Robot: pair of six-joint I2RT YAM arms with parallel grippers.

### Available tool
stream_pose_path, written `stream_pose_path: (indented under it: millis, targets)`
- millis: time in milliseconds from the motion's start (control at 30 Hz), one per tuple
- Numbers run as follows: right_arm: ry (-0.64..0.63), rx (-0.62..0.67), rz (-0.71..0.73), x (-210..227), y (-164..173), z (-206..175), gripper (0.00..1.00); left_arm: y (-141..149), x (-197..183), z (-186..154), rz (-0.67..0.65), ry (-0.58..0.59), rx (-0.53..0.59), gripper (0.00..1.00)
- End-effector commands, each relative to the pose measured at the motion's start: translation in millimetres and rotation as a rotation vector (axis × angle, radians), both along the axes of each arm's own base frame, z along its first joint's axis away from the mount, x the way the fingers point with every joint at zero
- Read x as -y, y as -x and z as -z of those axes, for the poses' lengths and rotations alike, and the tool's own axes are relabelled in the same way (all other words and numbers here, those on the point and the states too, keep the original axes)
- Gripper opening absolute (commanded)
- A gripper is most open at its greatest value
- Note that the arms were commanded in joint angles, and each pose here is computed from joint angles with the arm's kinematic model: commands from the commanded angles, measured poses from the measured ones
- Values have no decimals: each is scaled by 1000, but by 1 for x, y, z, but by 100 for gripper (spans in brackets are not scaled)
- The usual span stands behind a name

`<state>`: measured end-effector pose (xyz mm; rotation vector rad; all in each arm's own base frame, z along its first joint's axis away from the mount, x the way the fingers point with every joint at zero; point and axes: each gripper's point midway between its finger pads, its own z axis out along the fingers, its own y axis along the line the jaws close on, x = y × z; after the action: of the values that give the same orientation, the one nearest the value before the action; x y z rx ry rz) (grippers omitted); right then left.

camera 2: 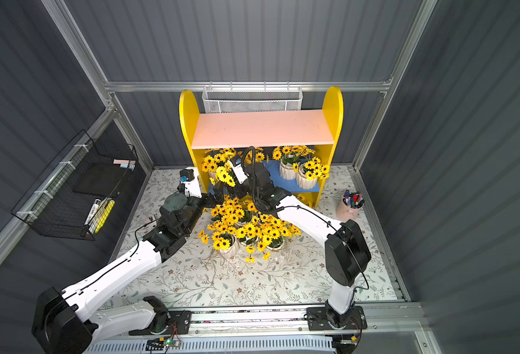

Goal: Take the sunflower pots off the shelves
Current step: Pick up the sunflower pot from the shelf, then place the sunflower pot at the center of the board.

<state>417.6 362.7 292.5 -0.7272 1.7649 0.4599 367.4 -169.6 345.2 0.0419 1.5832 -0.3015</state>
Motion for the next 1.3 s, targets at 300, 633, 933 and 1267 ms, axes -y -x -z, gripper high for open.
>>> stream_pose_path:
  millis: [300,633,933,1267]
  targets:
    - [-154,106,-59,23,57,-87,0,9,-9,-21,-9,23,64,99]
    - [-88,175,117,94,128,-82,0,19,20,-24,168,44,92,99]
    - [-8,163,459,194,147,-47,0,45,92,-5,477,-38,81,99]
    - [-11,61,973,304,155,28,0,111,184,27,875,-64,38,99]
